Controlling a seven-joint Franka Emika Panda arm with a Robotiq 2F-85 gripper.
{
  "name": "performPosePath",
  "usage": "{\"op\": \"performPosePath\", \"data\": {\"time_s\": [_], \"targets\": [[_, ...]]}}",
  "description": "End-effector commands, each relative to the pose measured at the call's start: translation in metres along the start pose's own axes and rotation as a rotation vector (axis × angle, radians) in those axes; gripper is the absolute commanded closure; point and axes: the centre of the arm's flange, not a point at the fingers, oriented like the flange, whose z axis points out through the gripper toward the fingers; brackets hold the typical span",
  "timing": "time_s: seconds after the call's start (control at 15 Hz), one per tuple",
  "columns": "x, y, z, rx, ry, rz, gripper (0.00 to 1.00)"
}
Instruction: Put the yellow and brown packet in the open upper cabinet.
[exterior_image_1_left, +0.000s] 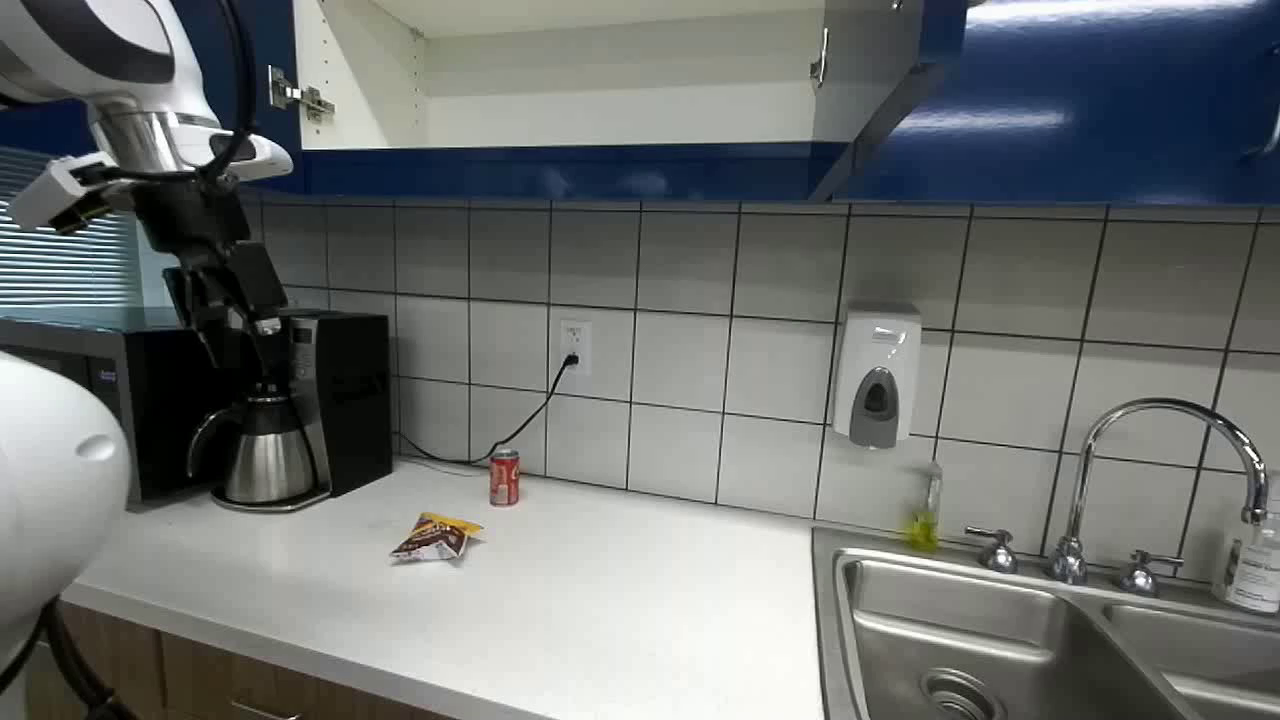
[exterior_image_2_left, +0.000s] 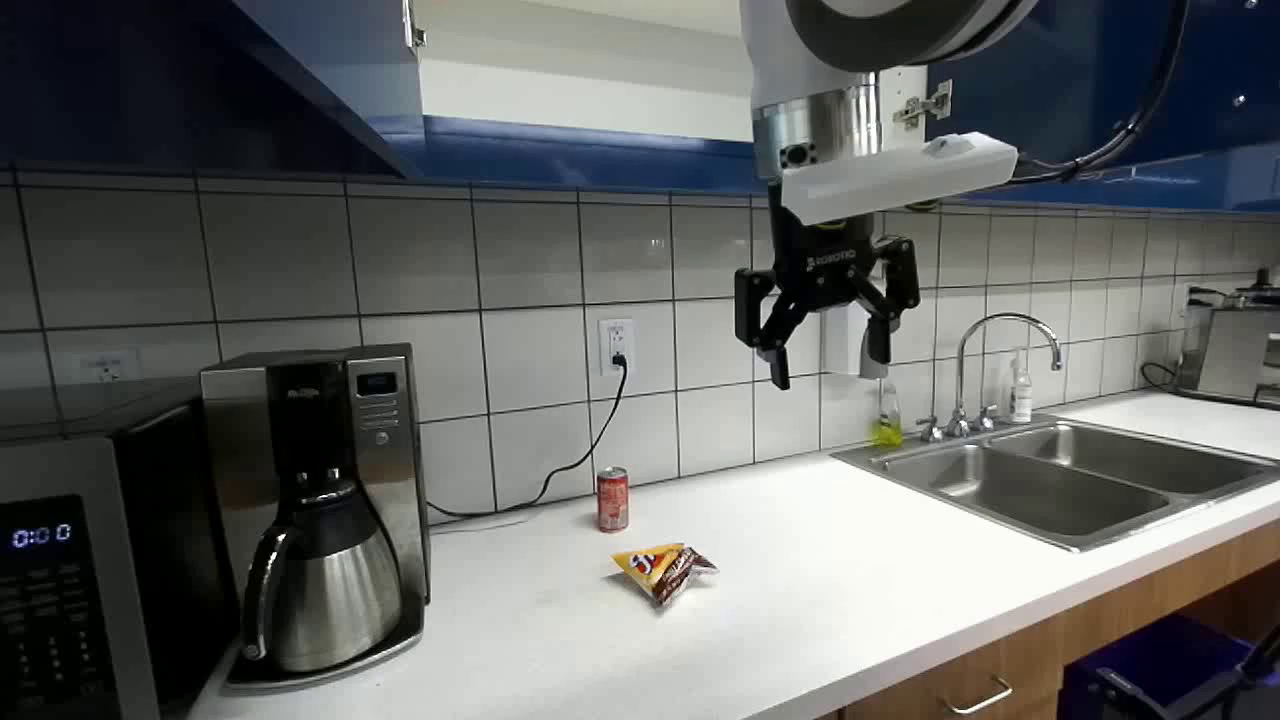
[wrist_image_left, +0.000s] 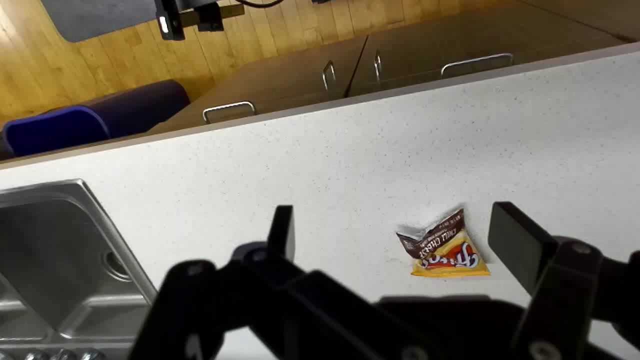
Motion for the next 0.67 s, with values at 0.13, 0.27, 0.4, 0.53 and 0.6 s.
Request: {"op": "performPosePath", "data": {"time_s": [0.13, 0.27, 0.4, 0.53, 0.6], "targets": [[0.001, 0.001, 0.001, -0.003, -0.003, 0.002, 0.00], [0.002, 0.004, 0.005, 0.017, 0.004, -0.023, 0.00], [0.004, 0.008, 0.009, 0.039, 0.006, -0.061, 0.00], [0.007, 0.012, 0.012, 0.071, 0.019, -0.117, 0.00], [0.009, 0.015, 0.016, 0.085, 0.021, -0.138, 0.00]]}}
